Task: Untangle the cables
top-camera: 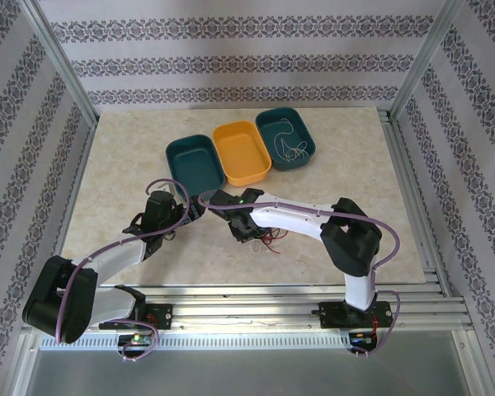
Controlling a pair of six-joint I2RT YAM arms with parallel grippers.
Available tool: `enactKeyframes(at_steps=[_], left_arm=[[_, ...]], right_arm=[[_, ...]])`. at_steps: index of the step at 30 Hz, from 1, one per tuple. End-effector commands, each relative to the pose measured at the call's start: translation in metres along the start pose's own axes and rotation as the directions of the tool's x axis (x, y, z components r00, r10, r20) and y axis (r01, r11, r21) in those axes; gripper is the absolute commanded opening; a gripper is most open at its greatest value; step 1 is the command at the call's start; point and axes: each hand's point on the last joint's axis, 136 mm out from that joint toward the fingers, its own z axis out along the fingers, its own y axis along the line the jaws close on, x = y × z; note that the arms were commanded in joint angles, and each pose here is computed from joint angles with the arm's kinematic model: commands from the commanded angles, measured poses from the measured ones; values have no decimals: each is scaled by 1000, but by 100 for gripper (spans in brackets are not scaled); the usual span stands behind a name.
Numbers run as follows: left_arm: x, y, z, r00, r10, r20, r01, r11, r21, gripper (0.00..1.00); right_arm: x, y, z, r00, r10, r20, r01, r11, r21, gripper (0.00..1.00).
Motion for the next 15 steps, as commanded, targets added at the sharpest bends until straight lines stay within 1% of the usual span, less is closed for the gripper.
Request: enactKeyframes(at_steps=[1,9,13,15], left_arm=[[-3,0,1,1000,-13,15,13,1000,13,99],[-4,1,0,1000,-14,21,14,1000,12,99],[-4,0,1,1000,-14,18,13,1000,14,99],[-4,0,1,1000,-12,19,12,1000,14,99]], right_arm=[[3,-1,6,1000,-21,-19,21,1000,20,26],[3,-2,-3,999,-37,-8,38,999,21,5],[0,1,-12,999,-43,10,43,999,1,0],[-2,4,-19,998,-50,23,50,999,-13,0]])
